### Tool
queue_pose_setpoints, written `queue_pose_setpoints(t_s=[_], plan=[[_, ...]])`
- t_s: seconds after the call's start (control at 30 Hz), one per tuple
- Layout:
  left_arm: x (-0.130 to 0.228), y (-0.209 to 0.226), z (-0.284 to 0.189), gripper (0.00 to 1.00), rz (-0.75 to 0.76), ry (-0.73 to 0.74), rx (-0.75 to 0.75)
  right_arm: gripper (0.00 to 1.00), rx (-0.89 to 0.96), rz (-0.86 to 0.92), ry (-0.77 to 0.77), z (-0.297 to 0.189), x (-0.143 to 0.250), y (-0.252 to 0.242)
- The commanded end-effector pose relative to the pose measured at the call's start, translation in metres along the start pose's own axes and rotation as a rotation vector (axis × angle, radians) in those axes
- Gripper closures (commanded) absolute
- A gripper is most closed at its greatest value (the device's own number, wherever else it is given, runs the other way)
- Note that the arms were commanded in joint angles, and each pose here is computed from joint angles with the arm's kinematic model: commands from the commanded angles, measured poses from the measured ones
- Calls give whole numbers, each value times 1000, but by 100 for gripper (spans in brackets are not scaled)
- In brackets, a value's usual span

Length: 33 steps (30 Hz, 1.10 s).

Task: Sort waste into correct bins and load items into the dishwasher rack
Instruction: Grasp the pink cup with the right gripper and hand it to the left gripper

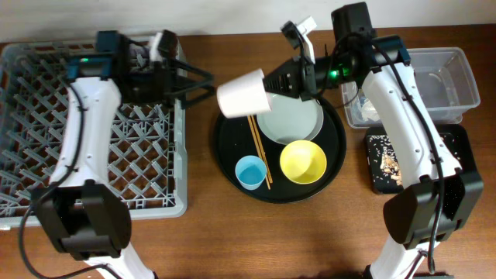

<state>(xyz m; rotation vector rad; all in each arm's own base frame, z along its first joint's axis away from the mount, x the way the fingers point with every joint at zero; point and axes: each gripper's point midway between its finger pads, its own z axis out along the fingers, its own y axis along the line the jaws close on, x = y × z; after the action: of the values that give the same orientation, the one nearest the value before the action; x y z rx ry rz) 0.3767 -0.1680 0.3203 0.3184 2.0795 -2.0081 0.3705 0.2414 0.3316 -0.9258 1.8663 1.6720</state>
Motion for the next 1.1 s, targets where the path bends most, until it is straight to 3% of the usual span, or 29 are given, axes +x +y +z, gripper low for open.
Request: queue_pose_setpoints(t_s=[0.0, 0.3, 0.43, 0.7, 0.77, 0.9, 1.07], plan=[[16, -27, 27, 9, 66, 66, 62, 96, 120, 111, 10, 7, -5, -23], [17, -27, 28, 11, 54, 71, 63, 96, 242, 113, 10, 29, -14, -40], [17, -27, 28, 34, 54, 71, 63, 96, 251, 125, 18, 32, -11, -42], [16, -27, 27, 35, 54, 66, 62, 96, 252, 170, 37, 32, -3, -46], [15, -26, 25, 29, 54, 61, 60, 96, 247, 174, 43, 35, -1, -44], [11, -25, 17, 8, 41, 41, 52, 96, 236, 166, 54, 42, 0, -40], [11, -25, 16, 8, 30, 38, 51, 96, 234, 163, 54, 43, 0, -40]])
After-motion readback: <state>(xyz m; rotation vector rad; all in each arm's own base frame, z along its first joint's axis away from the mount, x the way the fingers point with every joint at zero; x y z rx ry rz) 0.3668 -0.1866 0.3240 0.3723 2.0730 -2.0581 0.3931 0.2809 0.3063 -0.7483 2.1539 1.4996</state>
